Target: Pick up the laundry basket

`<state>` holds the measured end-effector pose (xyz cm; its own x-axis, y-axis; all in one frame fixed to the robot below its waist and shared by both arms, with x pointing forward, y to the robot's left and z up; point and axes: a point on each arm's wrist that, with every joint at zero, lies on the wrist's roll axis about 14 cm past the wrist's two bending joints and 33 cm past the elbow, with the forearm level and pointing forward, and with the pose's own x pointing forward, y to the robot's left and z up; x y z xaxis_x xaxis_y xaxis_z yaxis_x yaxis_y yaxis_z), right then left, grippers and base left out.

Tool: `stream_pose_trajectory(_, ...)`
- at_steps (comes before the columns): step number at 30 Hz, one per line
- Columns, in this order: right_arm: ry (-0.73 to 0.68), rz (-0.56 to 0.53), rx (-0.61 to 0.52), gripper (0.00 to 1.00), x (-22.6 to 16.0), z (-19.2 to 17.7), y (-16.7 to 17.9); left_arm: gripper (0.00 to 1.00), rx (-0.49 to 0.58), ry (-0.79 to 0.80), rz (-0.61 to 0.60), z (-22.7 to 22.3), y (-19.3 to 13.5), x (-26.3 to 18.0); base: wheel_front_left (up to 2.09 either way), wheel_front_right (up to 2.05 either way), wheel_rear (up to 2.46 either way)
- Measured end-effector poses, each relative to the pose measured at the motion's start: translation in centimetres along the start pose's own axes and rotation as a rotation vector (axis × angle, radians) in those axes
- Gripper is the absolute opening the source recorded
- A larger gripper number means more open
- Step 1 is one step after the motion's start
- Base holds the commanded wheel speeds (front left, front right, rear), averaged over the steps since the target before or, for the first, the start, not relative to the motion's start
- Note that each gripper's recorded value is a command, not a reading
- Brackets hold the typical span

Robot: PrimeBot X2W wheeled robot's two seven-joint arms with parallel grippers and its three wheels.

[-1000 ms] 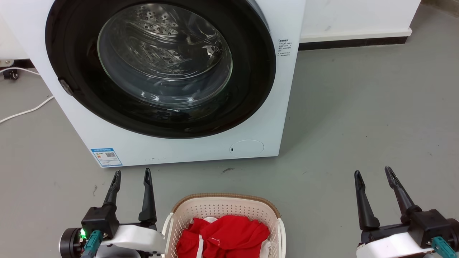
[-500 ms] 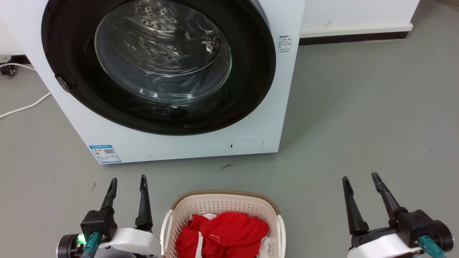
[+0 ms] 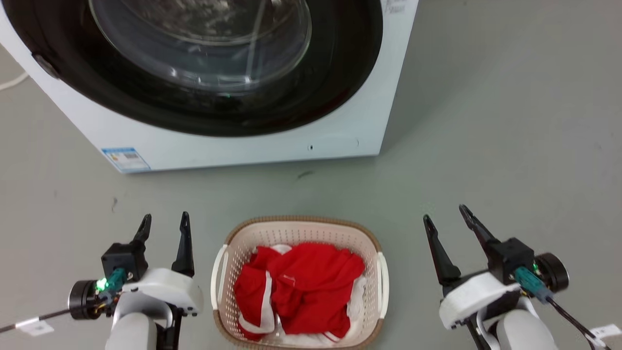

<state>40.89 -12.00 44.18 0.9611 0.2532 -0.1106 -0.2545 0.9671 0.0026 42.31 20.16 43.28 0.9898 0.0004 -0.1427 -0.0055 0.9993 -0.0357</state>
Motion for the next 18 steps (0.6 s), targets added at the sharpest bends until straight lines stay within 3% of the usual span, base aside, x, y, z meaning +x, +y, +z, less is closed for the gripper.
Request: stream_pose_trajectory(18,0.432,0.108,-0.018,1.00,4.1,-14.7,0.8,1.00,0.016,0.365,-0.023,-12.7,1.1,5.1,0.00,0.00,0.00)
